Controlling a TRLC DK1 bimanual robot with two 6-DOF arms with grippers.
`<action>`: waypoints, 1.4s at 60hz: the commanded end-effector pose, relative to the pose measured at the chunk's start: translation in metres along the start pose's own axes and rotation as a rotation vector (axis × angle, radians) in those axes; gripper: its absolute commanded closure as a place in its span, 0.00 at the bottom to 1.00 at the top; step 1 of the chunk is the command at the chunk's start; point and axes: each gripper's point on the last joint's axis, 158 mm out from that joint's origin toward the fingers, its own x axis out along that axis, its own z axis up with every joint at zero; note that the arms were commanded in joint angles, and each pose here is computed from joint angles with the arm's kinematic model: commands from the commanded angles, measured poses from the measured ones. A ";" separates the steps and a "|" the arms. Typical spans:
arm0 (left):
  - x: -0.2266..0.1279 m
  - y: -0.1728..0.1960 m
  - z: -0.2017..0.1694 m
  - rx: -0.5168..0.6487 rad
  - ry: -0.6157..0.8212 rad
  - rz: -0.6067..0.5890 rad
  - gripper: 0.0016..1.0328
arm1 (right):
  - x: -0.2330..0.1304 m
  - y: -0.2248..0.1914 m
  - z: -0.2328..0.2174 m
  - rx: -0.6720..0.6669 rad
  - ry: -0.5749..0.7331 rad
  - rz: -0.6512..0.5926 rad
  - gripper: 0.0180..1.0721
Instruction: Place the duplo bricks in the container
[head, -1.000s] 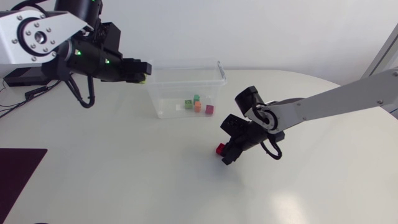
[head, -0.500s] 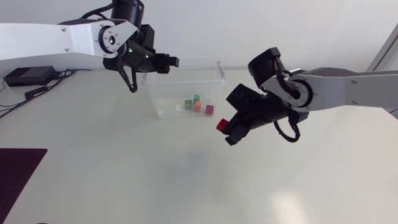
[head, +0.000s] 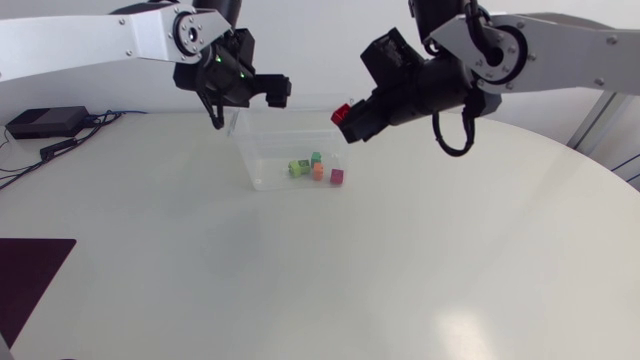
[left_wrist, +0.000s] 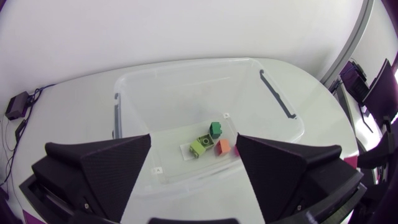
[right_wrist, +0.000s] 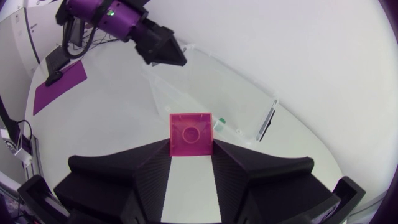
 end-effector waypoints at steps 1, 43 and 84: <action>-0.053 0.010 0.030 0.000 -0.088 0.007 0.03 | 0.014 -0.008 0.012 0.037 -0.014 -0.017 0.77; -0.183 0.051 -0.078 0.023 -0.102 0.072 0.03 | 0.133 -0.028 0.060 0.044 -0.054 -0.057 0.55; -0.227 0.085 -0.133 0.041 -0.179 0.228 0.03 | -0.021 -0.051 0.044 0.065 -0.201 -0.216 0.04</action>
